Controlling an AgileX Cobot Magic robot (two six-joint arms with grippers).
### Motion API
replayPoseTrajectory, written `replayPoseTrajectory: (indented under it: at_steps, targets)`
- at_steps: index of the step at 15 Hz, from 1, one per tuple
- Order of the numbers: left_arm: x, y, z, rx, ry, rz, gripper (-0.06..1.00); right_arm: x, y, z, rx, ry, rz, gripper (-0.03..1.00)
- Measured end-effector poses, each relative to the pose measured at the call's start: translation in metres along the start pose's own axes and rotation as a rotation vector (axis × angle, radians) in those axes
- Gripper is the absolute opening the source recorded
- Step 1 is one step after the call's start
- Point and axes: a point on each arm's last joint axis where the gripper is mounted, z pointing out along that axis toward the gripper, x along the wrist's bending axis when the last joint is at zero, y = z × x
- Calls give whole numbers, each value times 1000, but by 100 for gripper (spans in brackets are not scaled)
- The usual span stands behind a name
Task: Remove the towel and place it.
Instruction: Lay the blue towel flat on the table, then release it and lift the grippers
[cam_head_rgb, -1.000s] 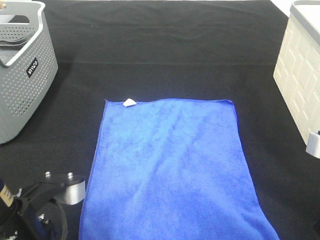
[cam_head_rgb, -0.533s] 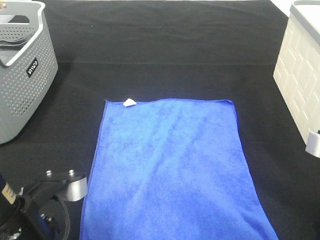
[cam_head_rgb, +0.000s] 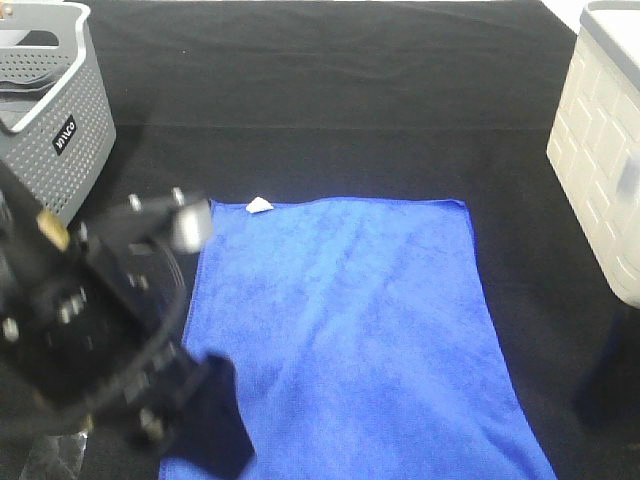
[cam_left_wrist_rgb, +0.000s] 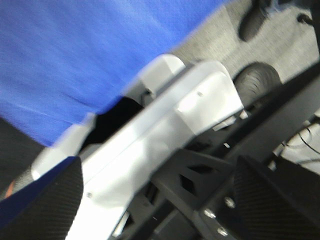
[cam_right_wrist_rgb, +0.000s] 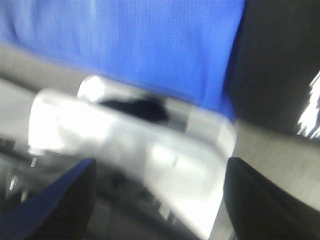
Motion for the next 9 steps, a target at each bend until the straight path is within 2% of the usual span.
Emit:
replayPoseTrajectory:
  at_steps: [4,7,9]
  targets:
    - [39,27,-34,-130,55,-38,76,4,45,-42,-212,-131,-57,68]
    - [56,33,-48,-166,71,-52,76,1,67,-57,-287,-225,-86,68]
    - [58,33,-49,-167,91,-39,76,0,68,-60,-306,-246,-84,68]
